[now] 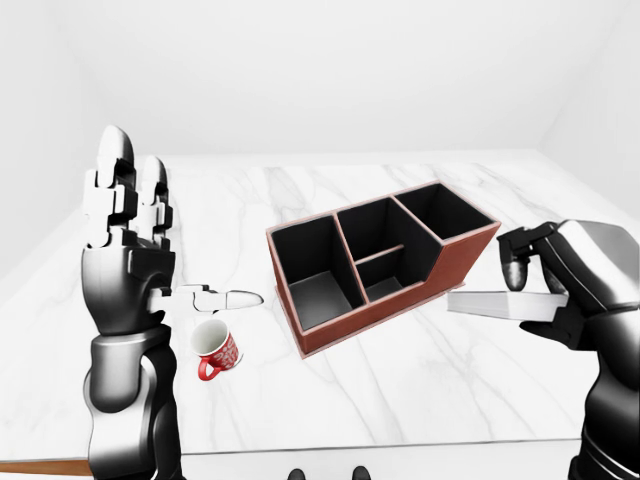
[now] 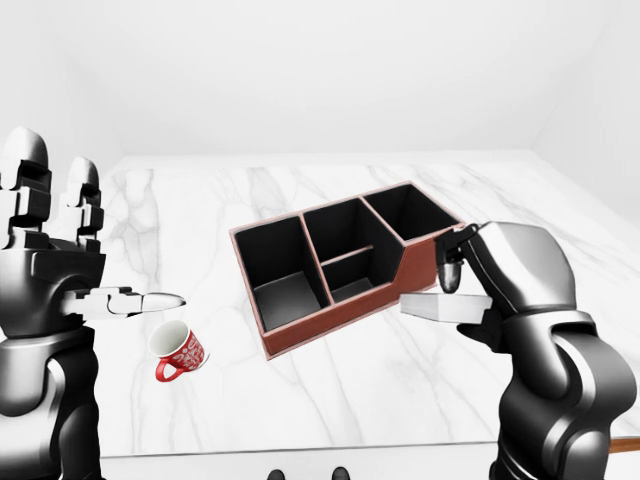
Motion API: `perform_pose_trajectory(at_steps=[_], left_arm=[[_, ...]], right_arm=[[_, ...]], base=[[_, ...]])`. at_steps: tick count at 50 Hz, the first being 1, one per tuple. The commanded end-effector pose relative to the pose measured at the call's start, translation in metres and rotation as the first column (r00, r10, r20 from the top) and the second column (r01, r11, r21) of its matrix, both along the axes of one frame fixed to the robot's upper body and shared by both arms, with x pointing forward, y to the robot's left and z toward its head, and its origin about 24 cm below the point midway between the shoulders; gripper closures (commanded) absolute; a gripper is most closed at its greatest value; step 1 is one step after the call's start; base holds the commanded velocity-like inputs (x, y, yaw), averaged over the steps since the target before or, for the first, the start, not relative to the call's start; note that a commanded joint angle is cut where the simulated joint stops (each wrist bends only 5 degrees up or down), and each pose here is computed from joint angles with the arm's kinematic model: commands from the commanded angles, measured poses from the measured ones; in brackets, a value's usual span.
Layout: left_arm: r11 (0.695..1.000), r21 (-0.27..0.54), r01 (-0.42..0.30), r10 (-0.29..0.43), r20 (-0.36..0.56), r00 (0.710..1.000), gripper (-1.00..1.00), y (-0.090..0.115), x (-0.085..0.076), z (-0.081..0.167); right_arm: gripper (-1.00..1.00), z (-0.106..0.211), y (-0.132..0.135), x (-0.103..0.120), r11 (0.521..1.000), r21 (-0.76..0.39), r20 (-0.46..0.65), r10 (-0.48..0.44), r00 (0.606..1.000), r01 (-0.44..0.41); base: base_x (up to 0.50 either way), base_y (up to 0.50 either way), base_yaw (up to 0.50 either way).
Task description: Pick up the book and place it in the back compartment of the caddy.
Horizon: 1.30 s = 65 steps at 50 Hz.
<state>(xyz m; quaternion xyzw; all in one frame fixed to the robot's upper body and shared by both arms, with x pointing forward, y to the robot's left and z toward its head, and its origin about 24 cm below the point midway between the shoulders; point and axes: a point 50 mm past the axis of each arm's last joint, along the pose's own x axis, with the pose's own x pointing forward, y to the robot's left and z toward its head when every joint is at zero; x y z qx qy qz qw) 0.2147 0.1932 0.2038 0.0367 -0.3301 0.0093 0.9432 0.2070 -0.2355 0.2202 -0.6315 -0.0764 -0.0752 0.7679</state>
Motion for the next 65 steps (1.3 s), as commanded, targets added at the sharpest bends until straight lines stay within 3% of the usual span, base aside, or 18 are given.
perform_pose_trajectory(at_steps=[1,17,65], left_arm=[[1.000,-0.001,0.000,0.000,0.003,1.000,-1.00,0.000,0.000,0.001],[1.000,-0.004,-0.001,0.001,0.014,1.000,-1.00,0.001,-0.001,0.003],[1.000,-0.008,-0.002,0.002,0.033,0.999,-1.00,0.002,-0.002,0.006]], right_arm=[[1.00,0.011,0.011,-0.004,0.999,-0.027,0.063,0.031,0.998,-0.029],[1.00,0.020,0.038,0.001,0.993,-0.067,0.121,0.106,0.987,-0.099],[1.00,0.015,0.084,0.044,0.977,-0.063,0.055,0.209,0.976,-0.206]], base=[[0.00,0.00,0.00],[0.00,0.00,0.00],[0.00,0.00,0.00]])
